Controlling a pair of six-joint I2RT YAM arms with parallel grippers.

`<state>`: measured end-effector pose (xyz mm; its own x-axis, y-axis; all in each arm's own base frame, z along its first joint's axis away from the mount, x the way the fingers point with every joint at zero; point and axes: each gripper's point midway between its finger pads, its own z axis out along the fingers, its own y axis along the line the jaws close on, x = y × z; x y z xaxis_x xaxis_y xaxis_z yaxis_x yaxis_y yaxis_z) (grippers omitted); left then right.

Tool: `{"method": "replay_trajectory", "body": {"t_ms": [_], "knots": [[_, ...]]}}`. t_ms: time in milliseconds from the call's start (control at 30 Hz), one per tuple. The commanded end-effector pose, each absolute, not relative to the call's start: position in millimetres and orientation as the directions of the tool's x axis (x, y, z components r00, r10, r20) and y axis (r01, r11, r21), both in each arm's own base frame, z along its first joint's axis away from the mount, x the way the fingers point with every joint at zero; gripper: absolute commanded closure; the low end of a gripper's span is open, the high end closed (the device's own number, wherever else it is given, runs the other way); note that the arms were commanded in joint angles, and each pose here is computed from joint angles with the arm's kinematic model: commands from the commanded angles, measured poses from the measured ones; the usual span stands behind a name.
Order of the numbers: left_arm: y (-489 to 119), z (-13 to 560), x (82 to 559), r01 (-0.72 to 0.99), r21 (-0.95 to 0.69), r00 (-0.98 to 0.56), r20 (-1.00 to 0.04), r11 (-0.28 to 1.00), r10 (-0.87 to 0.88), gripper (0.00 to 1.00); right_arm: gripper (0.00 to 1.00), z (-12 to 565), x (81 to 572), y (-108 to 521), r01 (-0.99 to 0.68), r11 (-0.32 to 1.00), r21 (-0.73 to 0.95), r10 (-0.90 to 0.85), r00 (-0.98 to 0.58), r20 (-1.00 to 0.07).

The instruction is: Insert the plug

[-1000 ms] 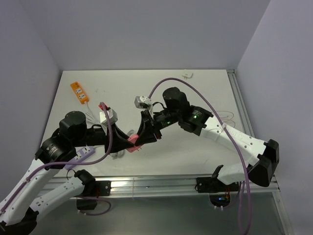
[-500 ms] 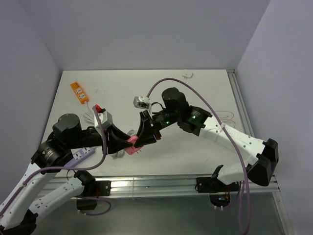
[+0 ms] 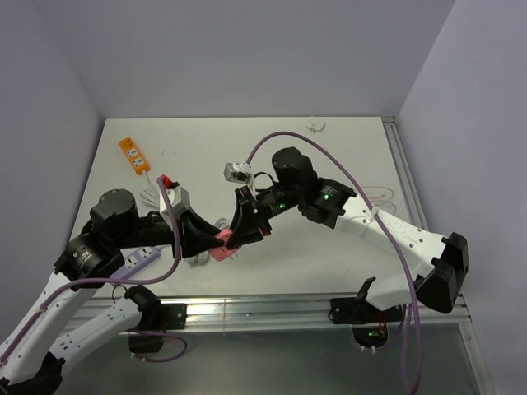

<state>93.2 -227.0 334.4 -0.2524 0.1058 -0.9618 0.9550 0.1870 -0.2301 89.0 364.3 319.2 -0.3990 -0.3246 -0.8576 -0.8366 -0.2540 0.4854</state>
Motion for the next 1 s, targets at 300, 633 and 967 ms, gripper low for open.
{"method": "replay_trajectory", "body": {"t_ms": [300,633,967], "knots": [[-221.7,329.0,110.8,0.936,-0.199,-0.248,-0.958,0.291,0.143,1.0,0.31,327.7,131.4,374.3,-0.908,-0.014,0.418,-0.256,-0.401,-0.88],[-190.8,305.0,176.6,0.792,-0.051,-0.289,-0.909,0.608,0.301,1.0,0.23,300.9,188.8,320.0,-0.822,0.367,0.436,-0.186,-0.524,-0.831],[-126.3,280.1,215.0,0.494,0.023,-0.467,-0.836,0.869,0.287,1.0,0.27,265.2,205.8,317.5,-0.755,0.453,0.474,-0.173,-0.596,-0.784]]}}
